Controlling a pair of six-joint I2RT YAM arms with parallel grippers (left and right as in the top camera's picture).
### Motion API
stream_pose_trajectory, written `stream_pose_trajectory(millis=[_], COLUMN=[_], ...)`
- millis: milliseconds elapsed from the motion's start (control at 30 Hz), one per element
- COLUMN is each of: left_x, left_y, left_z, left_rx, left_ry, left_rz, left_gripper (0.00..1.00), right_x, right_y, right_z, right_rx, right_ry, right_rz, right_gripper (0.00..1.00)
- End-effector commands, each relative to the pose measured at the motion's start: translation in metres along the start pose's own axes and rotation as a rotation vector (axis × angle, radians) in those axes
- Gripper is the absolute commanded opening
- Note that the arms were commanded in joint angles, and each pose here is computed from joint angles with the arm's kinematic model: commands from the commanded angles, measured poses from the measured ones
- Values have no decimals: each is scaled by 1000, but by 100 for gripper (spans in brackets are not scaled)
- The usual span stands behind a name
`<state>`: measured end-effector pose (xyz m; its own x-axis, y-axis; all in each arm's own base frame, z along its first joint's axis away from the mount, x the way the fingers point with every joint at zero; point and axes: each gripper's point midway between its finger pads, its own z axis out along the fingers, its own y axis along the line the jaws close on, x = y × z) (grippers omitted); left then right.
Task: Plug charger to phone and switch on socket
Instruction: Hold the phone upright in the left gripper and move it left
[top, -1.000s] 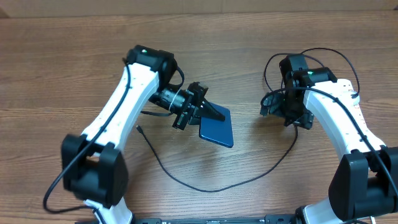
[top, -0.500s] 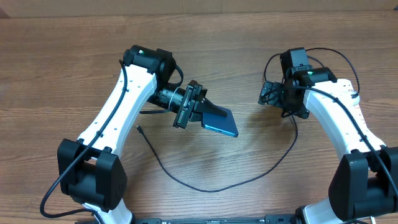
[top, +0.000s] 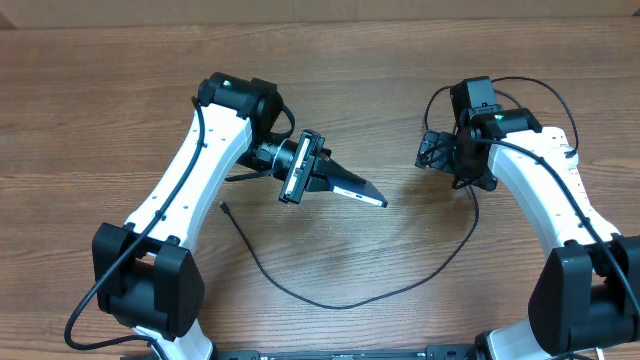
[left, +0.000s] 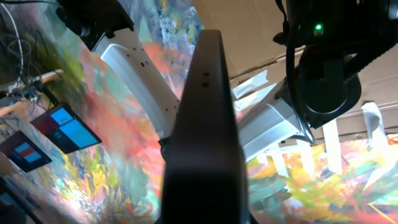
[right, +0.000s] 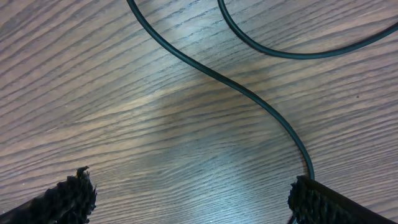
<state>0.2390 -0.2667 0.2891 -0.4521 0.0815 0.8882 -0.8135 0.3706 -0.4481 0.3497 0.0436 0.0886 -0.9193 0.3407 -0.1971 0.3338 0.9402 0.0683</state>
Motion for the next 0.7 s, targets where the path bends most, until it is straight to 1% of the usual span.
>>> stream_pose_trajectory(millis=[0,667], left_x=[14,14], left_y=[-8,-8], left_z=[-2,-2], left_rx=[40,36], left_ry=[35,32], left_rz=[-28,-29], left_gripper=[4,4], right_x=[-8,-8], right_y=[2,2], right_z=[-9,-9], right_rx=[-9,-9], right_ry=[-38,-38], right_rz=[-2,-2], right_gripper=[100,100])
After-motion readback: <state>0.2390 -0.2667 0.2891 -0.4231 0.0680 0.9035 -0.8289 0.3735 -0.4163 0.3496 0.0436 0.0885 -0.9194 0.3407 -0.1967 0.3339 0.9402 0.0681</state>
